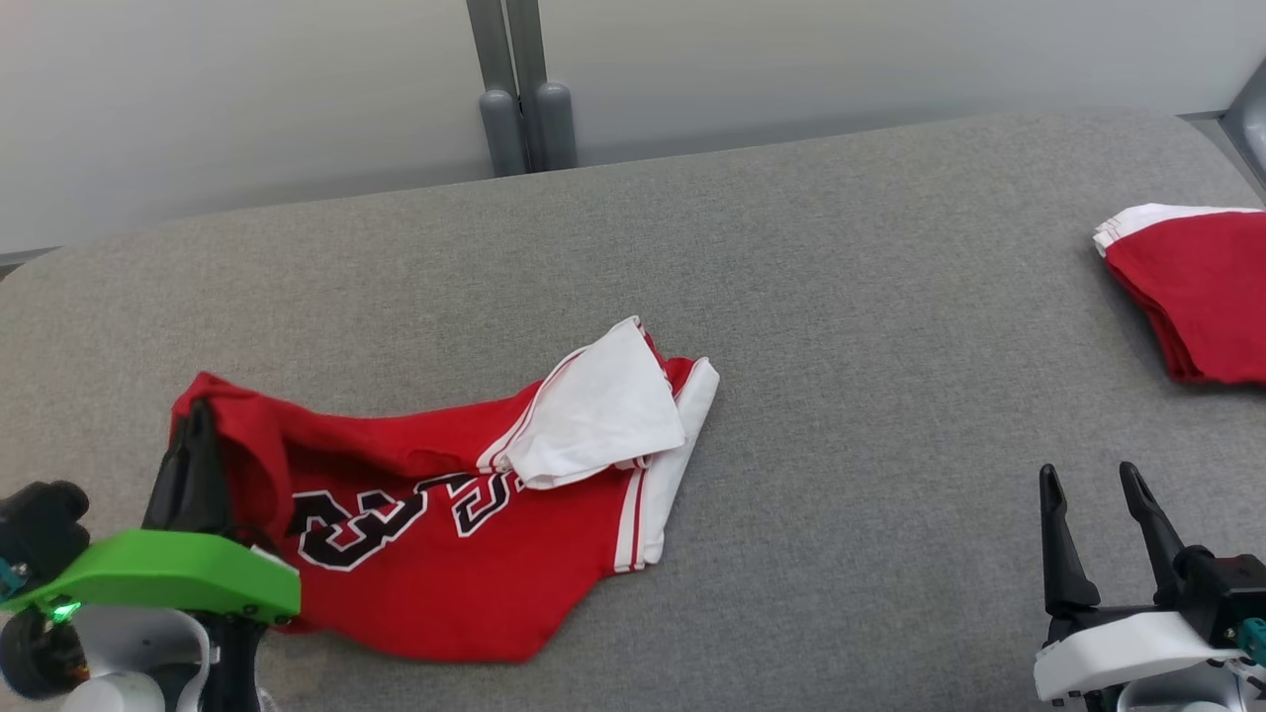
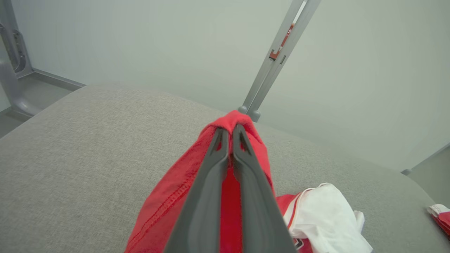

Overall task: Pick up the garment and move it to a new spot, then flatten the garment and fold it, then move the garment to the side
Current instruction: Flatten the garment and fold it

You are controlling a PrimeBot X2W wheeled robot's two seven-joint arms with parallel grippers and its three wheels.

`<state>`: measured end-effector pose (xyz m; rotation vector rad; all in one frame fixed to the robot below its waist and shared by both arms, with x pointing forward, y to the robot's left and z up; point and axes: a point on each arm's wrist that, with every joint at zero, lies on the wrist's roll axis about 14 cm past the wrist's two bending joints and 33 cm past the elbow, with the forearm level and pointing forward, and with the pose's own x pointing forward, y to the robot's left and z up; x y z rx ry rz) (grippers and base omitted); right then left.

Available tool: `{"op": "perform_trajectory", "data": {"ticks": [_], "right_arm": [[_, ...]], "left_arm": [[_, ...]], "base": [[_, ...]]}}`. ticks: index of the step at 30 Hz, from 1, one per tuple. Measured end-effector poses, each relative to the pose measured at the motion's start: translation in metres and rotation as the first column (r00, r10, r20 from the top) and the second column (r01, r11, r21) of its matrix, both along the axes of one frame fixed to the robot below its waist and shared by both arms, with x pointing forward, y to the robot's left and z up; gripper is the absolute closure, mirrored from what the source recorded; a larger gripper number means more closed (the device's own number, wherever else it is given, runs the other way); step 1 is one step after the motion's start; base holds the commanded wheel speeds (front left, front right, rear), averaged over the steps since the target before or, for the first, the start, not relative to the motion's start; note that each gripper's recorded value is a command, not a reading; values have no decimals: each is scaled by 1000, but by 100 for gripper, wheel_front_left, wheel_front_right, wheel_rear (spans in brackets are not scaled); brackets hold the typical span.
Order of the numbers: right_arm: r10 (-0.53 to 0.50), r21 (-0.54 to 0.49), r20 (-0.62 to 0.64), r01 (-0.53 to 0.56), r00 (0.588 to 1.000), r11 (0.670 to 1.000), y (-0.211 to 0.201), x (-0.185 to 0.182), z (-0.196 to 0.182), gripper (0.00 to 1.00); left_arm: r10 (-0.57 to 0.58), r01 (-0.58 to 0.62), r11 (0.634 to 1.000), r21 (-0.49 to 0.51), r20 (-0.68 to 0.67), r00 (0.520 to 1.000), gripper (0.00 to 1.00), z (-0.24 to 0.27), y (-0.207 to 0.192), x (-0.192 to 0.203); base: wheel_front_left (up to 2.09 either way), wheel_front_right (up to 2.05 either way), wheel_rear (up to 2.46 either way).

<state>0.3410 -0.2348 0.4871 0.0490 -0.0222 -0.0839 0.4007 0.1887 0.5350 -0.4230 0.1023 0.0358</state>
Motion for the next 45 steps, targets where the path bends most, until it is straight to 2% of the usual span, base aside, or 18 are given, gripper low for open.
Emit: {"op": "perform_trajectory", "data": {"ticks": [3,7,11,15,16,18,20,21,22,23,24,27,31,33,37,39,41,45], "right_arm": [[-4,0,-3,4,1000,1000,-1,-2,-1,0],[-21,-2,-3,21,1000,1000,-6,-5,-1,0],[-22,0,-10,22,1000,1000,-7,-4,-3,0],[-23,3,-12,24,1000,1000,-6,-5,-3,0],[-25,3,-12,25,1000,1000,-7,-5,-3,0],[-31,1,-13,31,999,1000,-9,-6,-3,0],[-36,0,-12,36,999,999,-11,-7,-3,0],[-38,0,-13,38,999,999,-12,-7,-3,0],[-39,-1,-14,39,999,999,-12,-7,-3,0],[-39,-1,-16,39,999,999,-12,-8,-4,0],[-38,0,-17,38,999,999,-12,-8,-4,0],[-33,1,-14,33,999,999,-10,-8,-4,0],[-28,2,-16,28,999,1000,-9,-5,-4,0],[-22,3,-18,22,1000,1000,-7,-4,-5,0],[-17,6,-18,17,1000,1000,-5,-2,-6,0],[-10,8,-13,11,1000,1000,-2,2,-4,0],[-5,10,-7,5,1000,1000,0,5,-3,0],[-23,15,-1,23,1000,1000,-4,6,-1,0]], "left_arm": [[-145,151,985,-80,75,987,100,25,-40,2],[-412,422,892,-165,90,907,100,35,-113,-18],[-675,651,713,-259,-6,737,100,9,-188,-62],[-793,727,609,-318,-222,567,100,-55,-214,-113],[-806,736,591,-331,-273,525,100,-70,-215,-126],[-804,730,587,-349,-357,476,100,-95,-208,-143],[-785,704,605,-372,-429,447,100,-118,-198,-156],[-763,703,620,-348,-475,438,100,-131,-189,-160],[-731,695,647,-314,-514,449,91,-141,-178,-159],[-711,689,664,-292,-534,459,58,-147,-171,-158],[-702,687,671,-281,-540,465,0,-150,-168,-158],[-732,690,657,-303,-476,488,0,-136,-178,-157],[-800,697,594,-401,-208,562,0,-73,-206,-137],[-799,705,591,-392,-165,578,0,-58,-205,-131],[-759,716,650,-254,-156,633,0,-45,-196,-99],[-721,713,692,-114,-167,673,0,-43,-191,-73],[-710,714,698,-45,-169,684,0,-41,-196,-55],[-718,737,673,56,-189,670,0,-46,-220,-28]], "base": [[0,0,0],[0,0,0],[0,0,0],[0,0,0],[0,0,0],[0,0,0],[0,0,0],[0,0,0],[0,0,0],[0,0,0],[0,0,0],[0,0,0],[0,0,0],[0,0,0],[0,0,0],[0,0,0],[0,0,0],[0,0,0]]}}
